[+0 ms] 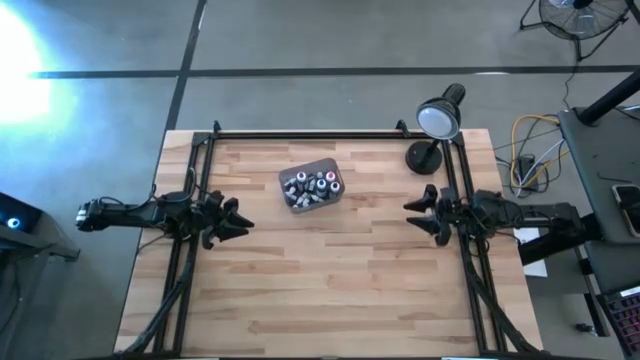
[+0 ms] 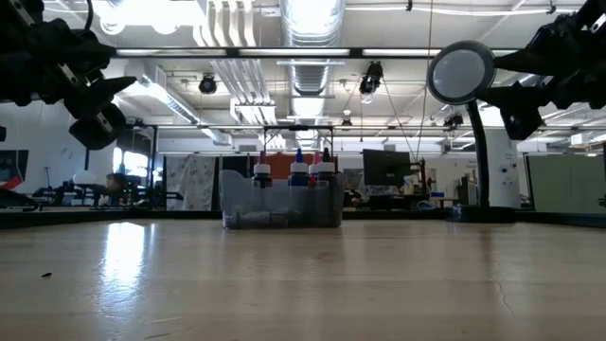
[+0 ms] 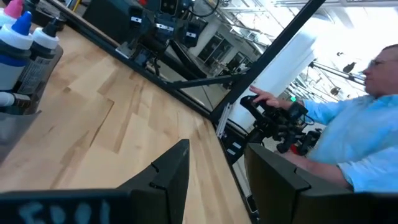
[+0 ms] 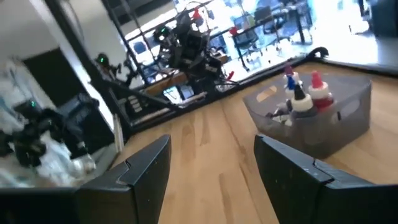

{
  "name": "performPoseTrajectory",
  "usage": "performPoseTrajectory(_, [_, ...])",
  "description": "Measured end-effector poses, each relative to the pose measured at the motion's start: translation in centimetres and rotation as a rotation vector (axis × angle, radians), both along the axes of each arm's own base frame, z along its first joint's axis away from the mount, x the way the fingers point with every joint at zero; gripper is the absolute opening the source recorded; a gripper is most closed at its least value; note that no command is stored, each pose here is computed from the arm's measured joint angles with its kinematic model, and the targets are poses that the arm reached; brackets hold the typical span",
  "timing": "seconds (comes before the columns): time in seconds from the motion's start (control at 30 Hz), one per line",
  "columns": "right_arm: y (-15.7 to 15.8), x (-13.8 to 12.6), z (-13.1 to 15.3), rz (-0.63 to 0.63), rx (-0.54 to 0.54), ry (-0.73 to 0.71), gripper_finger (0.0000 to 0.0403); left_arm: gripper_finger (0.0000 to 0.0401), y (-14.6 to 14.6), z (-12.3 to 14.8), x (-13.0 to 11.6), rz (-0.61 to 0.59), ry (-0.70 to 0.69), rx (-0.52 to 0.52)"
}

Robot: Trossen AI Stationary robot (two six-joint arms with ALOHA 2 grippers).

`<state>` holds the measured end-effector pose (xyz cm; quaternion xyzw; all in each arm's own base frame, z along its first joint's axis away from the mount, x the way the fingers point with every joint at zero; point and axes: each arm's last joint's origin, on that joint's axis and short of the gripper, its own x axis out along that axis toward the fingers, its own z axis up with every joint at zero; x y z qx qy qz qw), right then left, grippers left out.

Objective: Pick & Place food coloring
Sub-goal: Return to Home Position

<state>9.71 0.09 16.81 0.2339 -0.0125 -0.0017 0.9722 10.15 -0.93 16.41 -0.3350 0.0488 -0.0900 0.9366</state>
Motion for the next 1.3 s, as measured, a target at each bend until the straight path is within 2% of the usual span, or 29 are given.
performPoseTrajectory(0.1, [0.16, -0.01, 0.11, -0.025, -0.089, -0.009, 0.0224, 0.0131, 0.00, 0.00, 0.00, 0.000, 0.000, 0.000])
performPoseTrajectory(0.3, [0.15, -0.03, 0.21, -0.071, -0.407, -0.006, 0.0224, 0.0131, 0.00, 0.00, 0.00, 0.000, 0.001, 0.000])
performPoseTrajectory(0.47, [0.30, -0.02, 0.16, -0.028, -0.558, -0.007, 0.0224, 0.0131, 0.00, -0.01, 0.00, 0.000, 0.002, 0.000])
performPoseTrajectory(0.53, [0.35, -0.02, 0.11, -0.010, -0.554, -0.008, 0.0224, 0.0131, 0.00, 0.00, 0.00, 0.000, 0.002, 0.000])
performPoseTrajectory(0.83, [0.38, 0.15, -0.08, 0.007, -0.396, 0.015, 0.0224, 0.0131, 0.00, -0.01, 0.00, 0.000, 0.003, 0.000])
performPoseTrajectory(1.3, [0.38, 0.16, -0.09, 0.007, -0.400, 0.017, 0.0224, 0.0131, 0.00, 0.00, 0.00, 0.000, 0.003, 0.000])
